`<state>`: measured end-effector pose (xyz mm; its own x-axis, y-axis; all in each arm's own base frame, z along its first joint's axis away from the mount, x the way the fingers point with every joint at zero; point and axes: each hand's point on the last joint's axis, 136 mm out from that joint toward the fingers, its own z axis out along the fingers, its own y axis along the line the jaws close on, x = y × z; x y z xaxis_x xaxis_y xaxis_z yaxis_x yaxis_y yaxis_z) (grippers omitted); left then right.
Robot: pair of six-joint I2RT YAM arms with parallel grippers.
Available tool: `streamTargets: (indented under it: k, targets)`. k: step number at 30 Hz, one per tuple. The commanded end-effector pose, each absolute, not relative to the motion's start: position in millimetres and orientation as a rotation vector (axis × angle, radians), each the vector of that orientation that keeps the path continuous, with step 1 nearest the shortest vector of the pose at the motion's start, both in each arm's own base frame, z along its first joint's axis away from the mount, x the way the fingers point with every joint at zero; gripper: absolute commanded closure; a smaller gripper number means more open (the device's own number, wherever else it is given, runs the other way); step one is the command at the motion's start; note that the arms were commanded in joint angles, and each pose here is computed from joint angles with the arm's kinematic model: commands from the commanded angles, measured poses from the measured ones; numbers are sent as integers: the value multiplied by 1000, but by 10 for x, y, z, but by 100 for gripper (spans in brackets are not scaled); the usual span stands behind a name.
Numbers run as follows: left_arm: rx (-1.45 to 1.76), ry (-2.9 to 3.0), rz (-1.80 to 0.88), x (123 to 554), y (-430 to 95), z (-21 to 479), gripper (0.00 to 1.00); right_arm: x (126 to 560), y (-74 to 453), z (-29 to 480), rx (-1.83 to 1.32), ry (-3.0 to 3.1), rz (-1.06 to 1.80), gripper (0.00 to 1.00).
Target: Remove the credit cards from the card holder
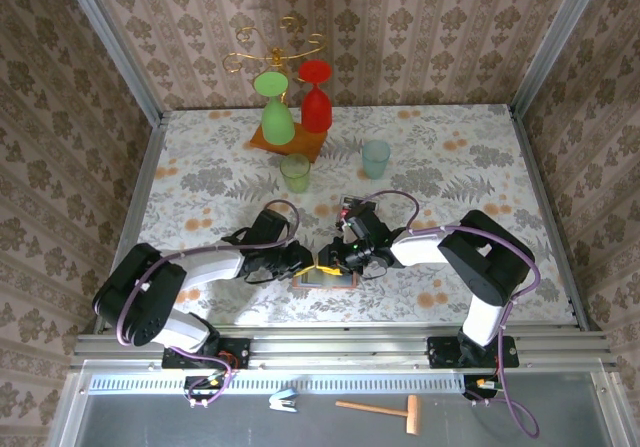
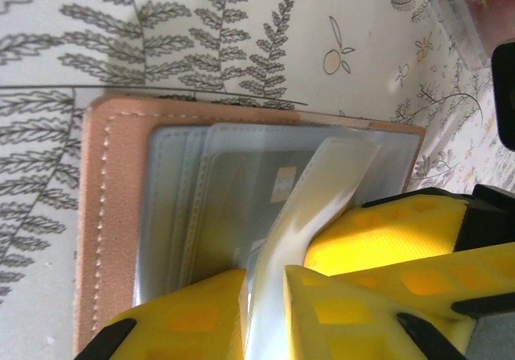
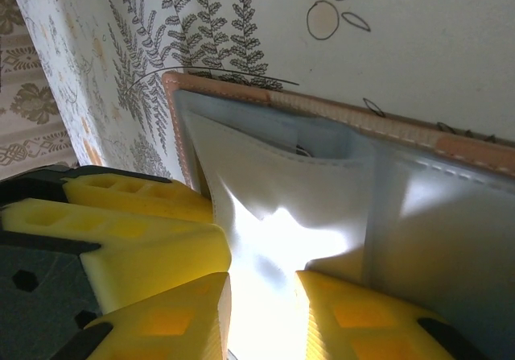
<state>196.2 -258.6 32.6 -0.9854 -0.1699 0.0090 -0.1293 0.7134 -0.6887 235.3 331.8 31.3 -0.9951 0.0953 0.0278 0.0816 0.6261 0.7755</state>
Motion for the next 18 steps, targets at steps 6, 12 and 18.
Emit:
streamTargets:
  k: [6,12,18]
  targets:
    - [-258,2866,-1181,1910,-2620,307,81,2358,3298,418,183,2809,1361,71]
    - [-232,2832,-1226,1928,-2664,408,80,2377,3210,614,162,2794,1283,70]
    - [-204,2808,-1259,1952,-2724,525,80,2366,3042,758,109,2810,1133,69]
